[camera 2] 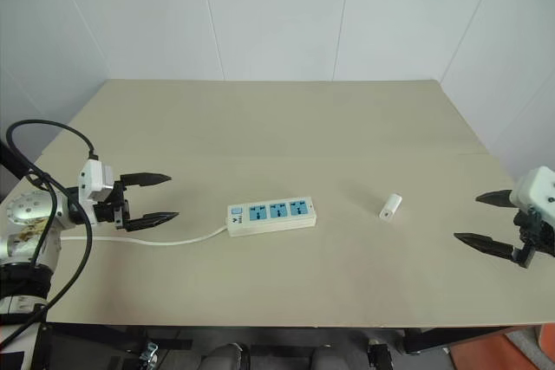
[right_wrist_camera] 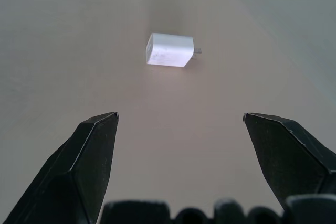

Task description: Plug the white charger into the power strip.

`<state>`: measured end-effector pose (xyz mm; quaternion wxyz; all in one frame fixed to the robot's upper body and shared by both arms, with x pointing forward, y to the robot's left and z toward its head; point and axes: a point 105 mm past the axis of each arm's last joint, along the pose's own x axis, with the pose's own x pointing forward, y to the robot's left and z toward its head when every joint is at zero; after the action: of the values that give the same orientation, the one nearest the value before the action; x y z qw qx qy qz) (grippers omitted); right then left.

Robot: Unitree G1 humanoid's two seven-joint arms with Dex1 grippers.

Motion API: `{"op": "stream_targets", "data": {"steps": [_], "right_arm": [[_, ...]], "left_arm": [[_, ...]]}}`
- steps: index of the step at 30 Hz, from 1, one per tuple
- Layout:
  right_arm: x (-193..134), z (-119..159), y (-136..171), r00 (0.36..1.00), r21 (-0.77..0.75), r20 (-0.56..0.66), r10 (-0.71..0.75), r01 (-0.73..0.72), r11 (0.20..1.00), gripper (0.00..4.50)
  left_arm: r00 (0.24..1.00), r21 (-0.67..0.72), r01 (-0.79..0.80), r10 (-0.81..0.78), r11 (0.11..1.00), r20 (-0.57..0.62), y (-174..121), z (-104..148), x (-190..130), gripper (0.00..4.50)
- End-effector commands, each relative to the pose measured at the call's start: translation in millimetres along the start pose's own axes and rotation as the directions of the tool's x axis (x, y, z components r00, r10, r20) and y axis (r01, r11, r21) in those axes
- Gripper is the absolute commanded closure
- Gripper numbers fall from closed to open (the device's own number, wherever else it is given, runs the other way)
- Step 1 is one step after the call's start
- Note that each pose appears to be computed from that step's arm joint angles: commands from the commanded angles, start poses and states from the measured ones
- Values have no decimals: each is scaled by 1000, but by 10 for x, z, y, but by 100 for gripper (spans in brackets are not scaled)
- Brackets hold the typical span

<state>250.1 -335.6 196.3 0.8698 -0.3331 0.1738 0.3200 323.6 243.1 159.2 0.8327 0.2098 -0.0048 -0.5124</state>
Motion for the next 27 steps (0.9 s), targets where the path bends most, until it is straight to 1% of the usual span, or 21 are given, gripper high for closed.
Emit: {"op": "stream_targets", "data": {"steps": [1, 20, 24, 27], "right_arm": [[-29, 81, -36, 999, -43, 26, -19, 20, 999, 0], [-62, 61, -42, 1000, -56, 15, -12, 13, 998, 0], [-51, 63, -25, 1000, -58, 16, -6, 7, 998, 0], [-28, 76, 3, 1000, -59, 22, 1, 0, 998, 0]], "left_arm": [[1000, 33, -4, 4, 999, 26, 29, 110, 4, 2], [999, 15, 11, -12, 1000, 43, -4, 104, 45, 2], [998, -8, 30, -29, 1000, 55, -49, 74, 68, 2], [994, -42, 76, -72, 996, 88, -131, 56, 126, 2]]}}
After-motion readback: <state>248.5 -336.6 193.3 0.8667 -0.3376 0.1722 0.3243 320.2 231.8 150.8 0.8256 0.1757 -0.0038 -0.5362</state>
